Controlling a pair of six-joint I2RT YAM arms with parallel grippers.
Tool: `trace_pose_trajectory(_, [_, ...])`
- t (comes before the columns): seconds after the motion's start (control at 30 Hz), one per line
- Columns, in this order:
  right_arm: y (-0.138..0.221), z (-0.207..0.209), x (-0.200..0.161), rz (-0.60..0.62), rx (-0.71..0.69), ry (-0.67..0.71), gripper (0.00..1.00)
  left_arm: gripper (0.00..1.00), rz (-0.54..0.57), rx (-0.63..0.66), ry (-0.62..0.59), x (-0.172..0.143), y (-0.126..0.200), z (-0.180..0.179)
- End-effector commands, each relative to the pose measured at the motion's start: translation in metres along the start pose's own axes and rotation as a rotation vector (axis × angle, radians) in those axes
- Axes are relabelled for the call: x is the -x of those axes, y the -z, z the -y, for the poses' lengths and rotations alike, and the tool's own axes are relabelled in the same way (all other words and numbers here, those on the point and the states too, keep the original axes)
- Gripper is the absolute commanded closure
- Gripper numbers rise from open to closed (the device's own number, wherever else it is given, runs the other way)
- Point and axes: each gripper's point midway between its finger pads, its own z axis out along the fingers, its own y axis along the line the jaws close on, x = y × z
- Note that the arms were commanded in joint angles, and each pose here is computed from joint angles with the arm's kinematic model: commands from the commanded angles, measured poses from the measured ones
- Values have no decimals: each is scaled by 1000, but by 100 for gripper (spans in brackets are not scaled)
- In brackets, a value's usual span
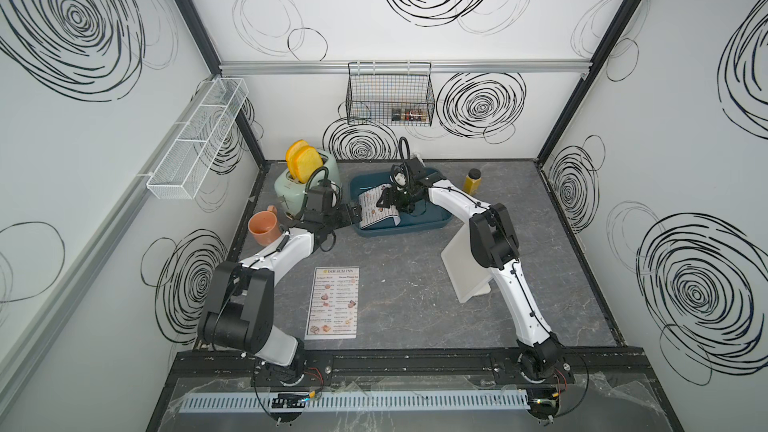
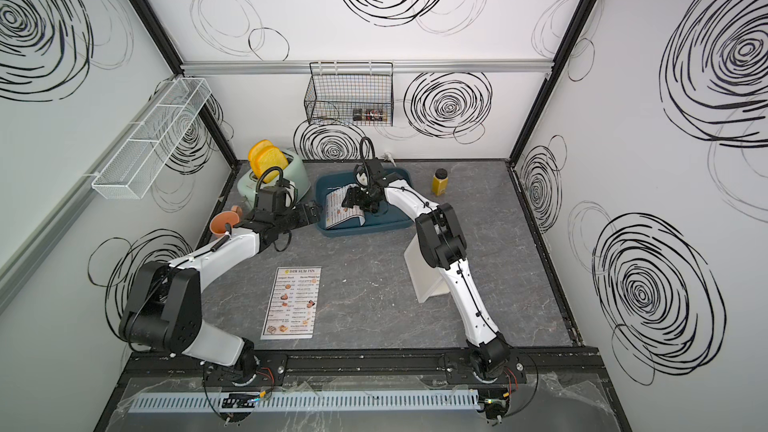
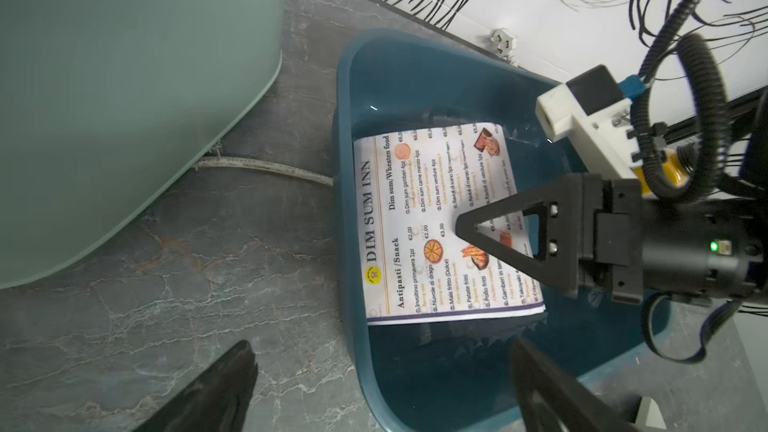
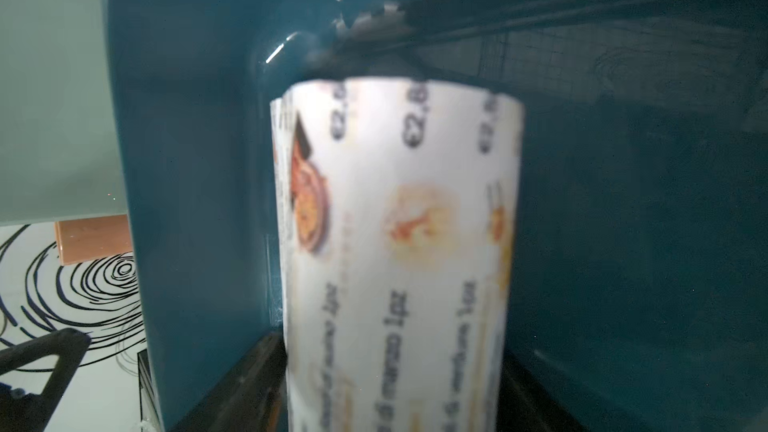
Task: Replace the menus in the menu holders
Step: Pick up the menu from the storage box.
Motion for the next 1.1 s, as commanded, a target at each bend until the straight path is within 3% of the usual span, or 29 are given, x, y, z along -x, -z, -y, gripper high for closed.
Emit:
trace_pose_trajectory(0.0, [-19, 21, -19, -71, -23, -44, 35, 2, 30, -12, 12, 12, 3, 6])
trace_pose_trajectory(0.13, [-1, 8, -7, -40, 8, -40, 47, 3, 46, -6, 11, 15, 8, 6])
trace_pose_trajectory(0.77, [93, -52, 16, 43, 218, -96, 59, 3, 184, -89, 92, 37, 72, 30])
trace_pose_trajectory(0.93, [131, -70, 22, 79, 262, -108, 60, 3, 215, -209, 149, 41, 90, 57])
trace_pose_trajectory(1.07, [178, -91, 28, 135, 316, -115, 59, 2, 255, -405, 289, 46, 117, 95])
